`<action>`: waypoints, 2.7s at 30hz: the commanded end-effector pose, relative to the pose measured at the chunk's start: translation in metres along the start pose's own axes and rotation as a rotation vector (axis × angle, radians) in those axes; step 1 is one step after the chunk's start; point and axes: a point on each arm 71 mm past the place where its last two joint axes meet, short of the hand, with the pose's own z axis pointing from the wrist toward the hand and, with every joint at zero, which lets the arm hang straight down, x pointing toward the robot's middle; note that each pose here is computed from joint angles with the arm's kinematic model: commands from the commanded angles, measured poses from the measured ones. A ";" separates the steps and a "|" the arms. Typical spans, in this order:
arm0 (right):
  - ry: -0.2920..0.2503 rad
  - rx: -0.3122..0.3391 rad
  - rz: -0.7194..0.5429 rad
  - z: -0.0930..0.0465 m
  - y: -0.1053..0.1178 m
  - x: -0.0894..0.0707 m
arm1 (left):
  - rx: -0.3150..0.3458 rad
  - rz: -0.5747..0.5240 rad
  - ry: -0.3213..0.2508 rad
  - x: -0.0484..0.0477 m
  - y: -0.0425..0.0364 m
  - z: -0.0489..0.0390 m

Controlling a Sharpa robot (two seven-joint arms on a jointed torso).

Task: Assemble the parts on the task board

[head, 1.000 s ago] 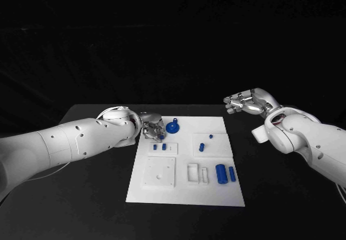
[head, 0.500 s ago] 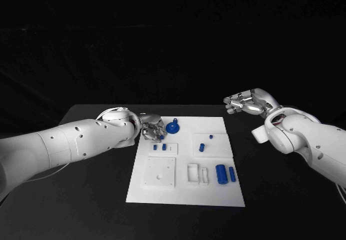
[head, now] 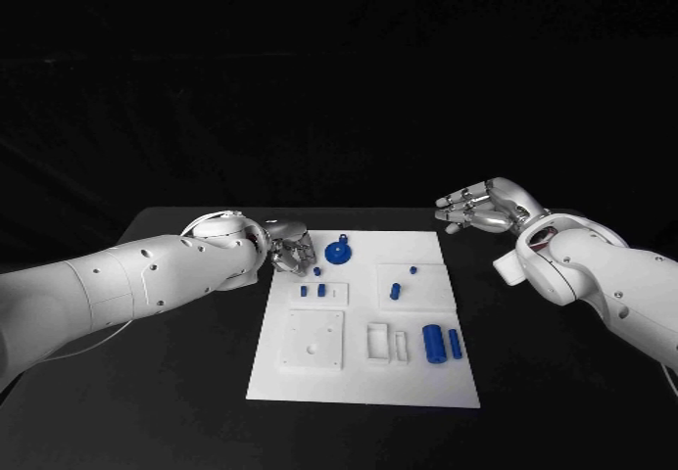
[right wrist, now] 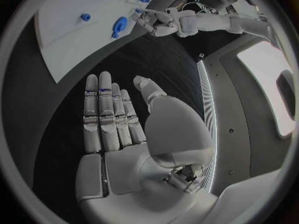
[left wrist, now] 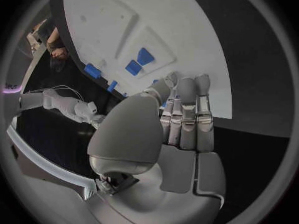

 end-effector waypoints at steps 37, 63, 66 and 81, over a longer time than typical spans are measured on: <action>0.209 0.008 -0.766 0.004 -0.003 0.066 | 0.120 -0.931 -0.377 -0.0417 0.0034 -0.0230; 0.241 -0.025 -0.790 0.012 -0.001 0.110 | 0.168 -0.969 -0.363 -0.0398 -0.0112 -0.0208; 0.252 -0.025 -0.796 0.012 -0.002 0.112 | 0.168 -0.970 -0.361 -0.0397 -0.0114 -0.0207; 0.258 0.013 -0.854 0.009 -0.010 0.109 | 0.162 -0.973 -0.352 -0.0391 -0.0102 -0.0209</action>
